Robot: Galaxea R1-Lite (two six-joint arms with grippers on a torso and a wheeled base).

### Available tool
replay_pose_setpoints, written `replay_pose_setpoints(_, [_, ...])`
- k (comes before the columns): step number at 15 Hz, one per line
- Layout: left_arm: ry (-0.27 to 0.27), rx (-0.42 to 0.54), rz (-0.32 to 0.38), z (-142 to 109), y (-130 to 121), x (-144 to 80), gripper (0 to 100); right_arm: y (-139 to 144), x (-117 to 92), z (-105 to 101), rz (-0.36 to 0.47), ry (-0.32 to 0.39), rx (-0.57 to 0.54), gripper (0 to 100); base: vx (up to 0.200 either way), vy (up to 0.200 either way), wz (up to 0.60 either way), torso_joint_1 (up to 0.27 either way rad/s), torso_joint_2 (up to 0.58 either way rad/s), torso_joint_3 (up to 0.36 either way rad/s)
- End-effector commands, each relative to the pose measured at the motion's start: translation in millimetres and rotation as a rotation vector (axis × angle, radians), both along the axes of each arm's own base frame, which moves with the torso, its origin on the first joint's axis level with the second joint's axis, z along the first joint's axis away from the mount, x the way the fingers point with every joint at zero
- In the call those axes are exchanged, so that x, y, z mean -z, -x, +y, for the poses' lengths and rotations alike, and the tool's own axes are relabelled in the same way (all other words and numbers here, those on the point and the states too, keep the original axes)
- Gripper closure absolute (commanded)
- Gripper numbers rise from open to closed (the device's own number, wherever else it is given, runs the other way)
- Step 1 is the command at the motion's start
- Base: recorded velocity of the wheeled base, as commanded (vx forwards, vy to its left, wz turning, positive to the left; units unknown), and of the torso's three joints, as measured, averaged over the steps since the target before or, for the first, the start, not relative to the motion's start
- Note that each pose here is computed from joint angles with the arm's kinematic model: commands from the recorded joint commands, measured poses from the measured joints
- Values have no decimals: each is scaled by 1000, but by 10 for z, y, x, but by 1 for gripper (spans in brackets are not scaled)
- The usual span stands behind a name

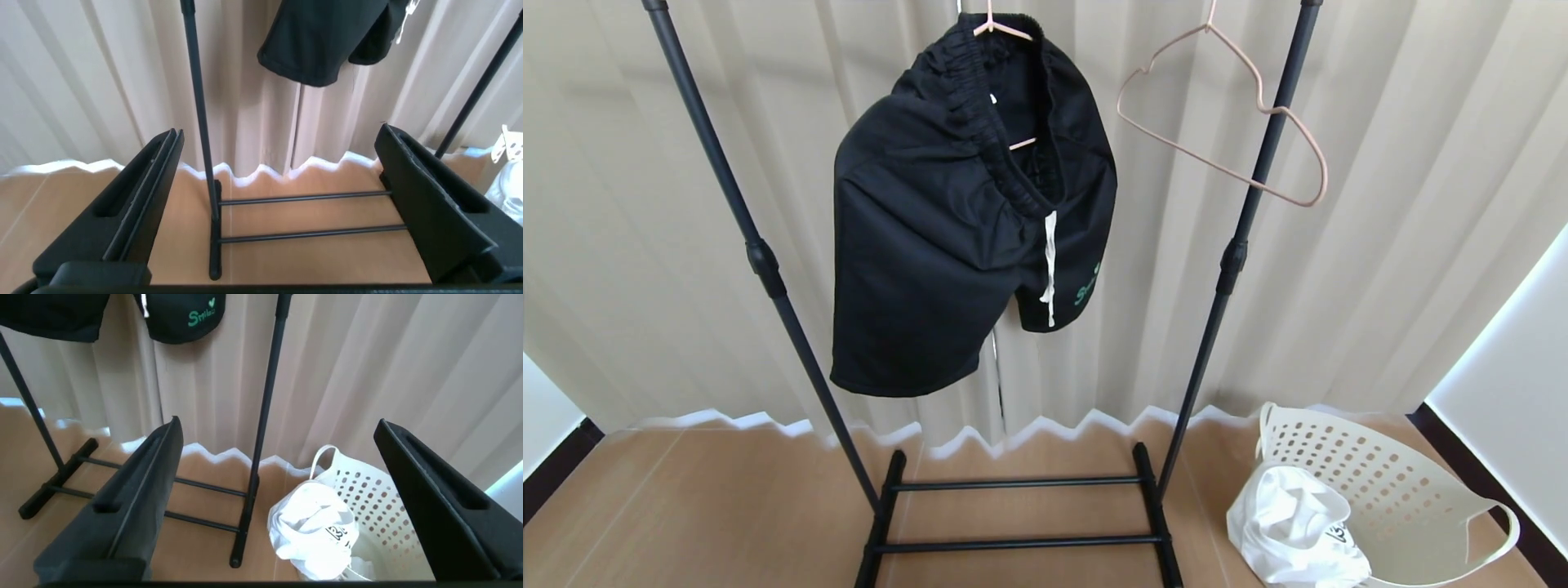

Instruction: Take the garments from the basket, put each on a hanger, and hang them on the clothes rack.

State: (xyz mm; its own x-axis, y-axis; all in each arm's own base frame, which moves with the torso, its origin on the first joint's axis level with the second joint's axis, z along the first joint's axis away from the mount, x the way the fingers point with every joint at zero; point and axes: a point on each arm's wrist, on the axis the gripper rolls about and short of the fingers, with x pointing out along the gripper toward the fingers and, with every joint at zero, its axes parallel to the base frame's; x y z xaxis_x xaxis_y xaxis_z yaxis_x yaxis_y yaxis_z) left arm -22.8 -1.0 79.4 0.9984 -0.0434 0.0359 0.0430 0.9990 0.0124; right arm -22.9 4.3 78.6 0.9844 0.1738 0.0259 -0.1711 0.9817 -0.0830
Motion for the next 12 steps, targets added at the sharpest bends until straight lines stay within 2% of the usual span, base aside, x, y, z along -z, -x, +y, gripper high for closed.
replay_pose_setpoints(1, [0,0,-1,0,0,-1,0,-1,-1,0,0,1,0,0,0,0,0,-90,461,388])
replay_pose_setpoints(8, [0,0,1,0,-1,-1,0,-1,-1,0,0,0,0,0,0,0,0,-35,441,409])
replay_pose_setpoints(11, [0,0,-1,0,0,-1,0,-1,-1,0,0,1,1,0,0,0,0,7,191,194])
replay_pose_setpoints(12, [0,0,1,0,-1,-1,0,-1,-1,0,0,1,1,0,0,0,-600,2,51,56])
